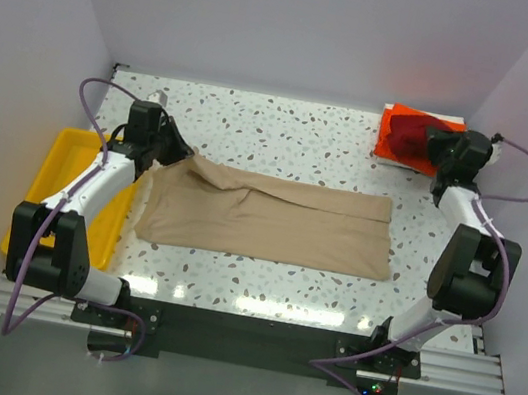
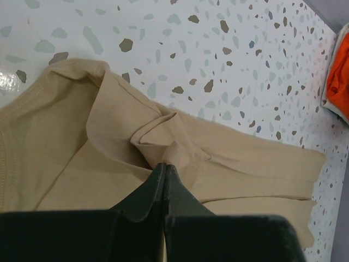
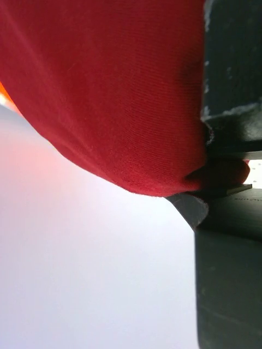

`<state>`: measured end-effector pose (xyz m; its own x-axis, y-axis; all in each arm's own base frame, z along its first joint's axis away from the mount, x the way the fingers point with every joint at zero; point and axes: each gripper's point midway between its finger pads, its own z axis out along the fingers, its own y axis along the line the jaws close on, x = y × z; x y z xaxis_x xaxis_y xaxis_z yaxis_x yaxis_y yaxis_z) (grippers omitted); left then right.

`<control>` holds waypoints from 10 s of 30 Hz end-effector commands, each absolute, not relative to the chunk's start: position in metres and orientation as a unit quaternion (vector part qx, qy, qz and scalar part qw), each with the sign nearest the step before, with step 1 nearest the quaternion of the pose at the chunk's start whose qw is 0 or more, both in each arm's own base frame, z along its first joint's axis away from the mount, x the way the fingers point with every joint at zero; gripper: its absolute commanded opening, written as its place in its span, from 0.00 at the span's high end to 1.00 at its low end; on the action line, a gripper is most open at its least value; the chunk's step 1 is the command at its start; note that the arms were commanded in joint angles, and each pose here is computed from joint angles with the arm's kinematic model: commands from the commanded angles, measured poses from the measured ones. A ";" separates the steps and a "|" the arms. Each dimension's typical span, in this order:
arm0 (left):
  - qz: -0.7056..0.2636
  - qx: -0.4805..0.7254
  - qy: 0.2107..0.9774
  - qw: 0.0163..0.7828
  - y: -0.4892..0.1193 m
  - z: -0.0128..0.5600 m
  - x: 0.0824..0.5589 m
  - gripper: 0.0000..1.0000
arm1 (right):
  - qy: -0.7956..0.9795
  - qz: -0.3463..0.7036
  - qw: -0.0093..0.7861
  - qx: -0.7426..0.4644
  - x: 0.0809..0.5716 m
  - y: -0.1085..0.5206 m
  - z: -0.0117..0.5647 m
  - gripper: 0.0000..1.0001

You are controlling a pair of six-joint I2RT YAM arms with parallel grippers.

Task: Fold and stack the t-shirts
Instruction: Fold the tshirt

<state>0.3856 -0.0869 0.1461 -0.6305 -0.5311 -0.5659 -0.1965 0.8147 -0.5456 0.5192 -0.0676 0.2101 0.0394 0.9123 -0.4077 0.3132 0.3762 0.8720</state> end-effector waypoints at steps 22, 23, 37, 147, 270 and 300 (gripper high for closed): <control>-0.236 -0.187 0.859 0.414 -0.088 0.173 0.397 1.00 | 0.618 0.296 0.650 0.328 0.634 -0.069 0.306 1.00; -0.238 -0.187 0.859 0.412 -0.088 0.172 0.397 1.00 | 0.625 0.297 0.638 0.337 0.634 -0.068 0.290 0.99; -0.243 -0.188 0.857 0.414 -0.089 0.176 0.395 1.00 | 0.704 0.292 0.491 0.422 0.571 -0.052 0.171 0.24; -0.224 -0.207 0.849 0.432 -0.079 0.192 0.393 1.00 | 0.866 0.106 0.310 0.377 0.379 -0.040 0.057 1.00; -0.287 -0.192 0.890 0.298 -0.182 0.001 0.618 0.59 | 0.902 0.327 0.174 0.221 0.208 0.283 0.048 0.46; -0.170 -0.103 0.885 0.420 -0.184 0.130 0.542 0.62 | 0.926 0.242 0.291 0.008 0.317 0.270 0.098 0.46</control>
<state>0.5695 -0.1786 0.1613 -0.5953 -0.4458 -0.6684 0.0149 0.8257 -0.5640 0.3229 0.2615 0.0974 -0.8263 0.1932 -0.5290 -0.0626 0.9020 0.4271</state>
